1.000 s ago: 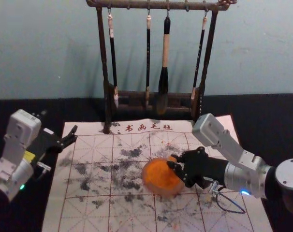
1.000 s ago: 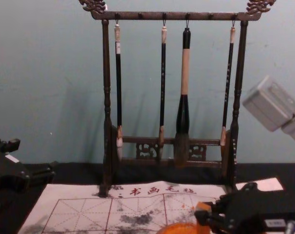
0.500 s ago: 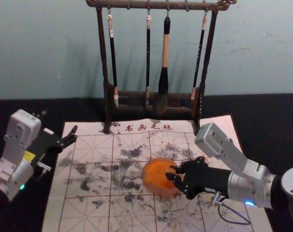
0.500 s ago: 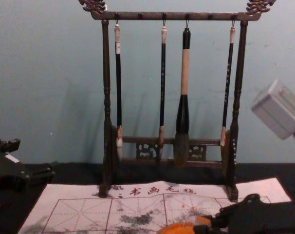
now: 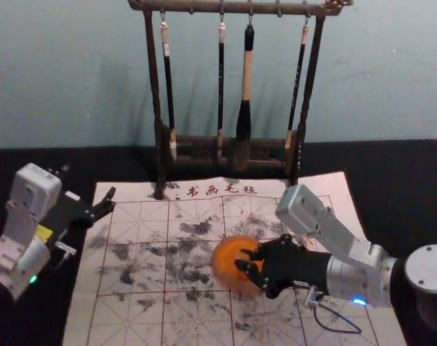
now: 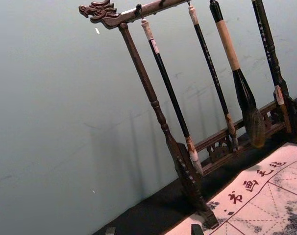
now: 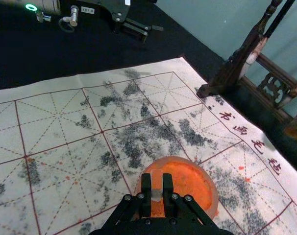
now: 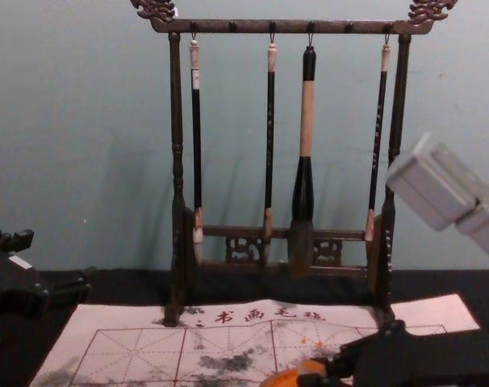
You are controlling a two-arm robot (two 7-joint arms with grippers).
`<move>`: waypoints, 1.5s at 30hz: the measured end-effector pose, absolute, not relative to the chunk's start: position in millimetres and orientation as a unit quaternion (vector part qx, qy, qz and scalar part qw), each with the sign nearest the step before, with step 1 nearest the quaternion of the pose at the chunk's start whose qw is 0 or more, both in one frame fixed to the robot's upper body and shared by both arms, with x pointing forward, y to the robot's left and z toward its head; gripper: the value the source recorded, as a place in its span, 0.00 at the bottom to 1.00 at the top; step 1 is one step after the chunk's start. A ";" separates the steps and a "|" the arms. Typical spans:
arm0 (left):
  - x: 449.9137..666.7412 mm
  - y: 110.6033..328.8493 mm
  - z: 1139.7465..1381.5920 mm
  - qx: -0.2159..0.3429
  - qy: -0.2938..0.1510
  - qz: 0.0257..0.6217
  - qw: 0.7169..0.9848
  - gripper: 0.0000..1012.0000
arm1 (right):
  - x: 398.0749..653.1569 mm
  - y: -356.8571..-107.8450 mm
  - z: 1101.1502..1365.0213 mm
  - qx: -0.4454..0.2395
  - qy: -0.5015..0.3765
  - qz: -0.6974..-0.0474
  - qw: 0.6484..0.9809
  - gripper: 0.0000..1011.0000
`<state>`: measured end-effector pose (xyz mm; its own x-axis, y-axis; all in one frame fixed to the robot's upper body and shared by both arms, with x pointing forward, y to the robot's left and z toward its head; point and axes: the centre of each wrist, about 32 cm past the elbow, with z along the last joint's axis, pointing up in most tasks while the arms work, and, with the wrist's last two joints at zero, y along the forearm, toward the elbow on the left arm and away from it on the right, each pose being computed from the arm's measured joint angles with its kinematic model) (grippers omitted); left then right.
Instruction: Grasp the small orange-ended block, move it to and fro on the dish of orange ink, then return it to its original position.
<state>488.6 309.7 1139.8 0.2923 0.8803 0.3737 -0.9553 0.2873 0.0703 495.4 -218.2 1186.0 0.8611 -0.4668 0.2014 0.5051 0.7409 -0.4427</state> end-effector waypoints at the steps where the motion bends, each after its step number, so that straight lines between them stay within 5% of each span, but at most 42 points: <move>1: 488.6 309.7 1139.8 0.141 -0.132 0.580 0.791 0.99 | 496.3 -217.4 1185.9 -0.248 -0.039 -0.261 0.932 0.09; 26: 488.6 309.6 1139.8 0.141 -0.132 0.580 0.791 0.99 | 525.7 -215.8 1188.2 -0.256 -0.048 -0.297 0.919 0.09; 45: 488.6 309.7 1139.8 0.141 -0.132 0.580 0.791 0.99 | 512.5 -226.4 1190.1 -0.257 -0.038 -0.295 0.920 0.09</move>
<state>488.6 309.7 1139.8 0.2923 0.8803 0.3737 -0.9552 0.2874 0.0703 512.5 -226.4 1190.1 0.8235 -0.5227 0.2206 0.5613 0.6940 -0.4509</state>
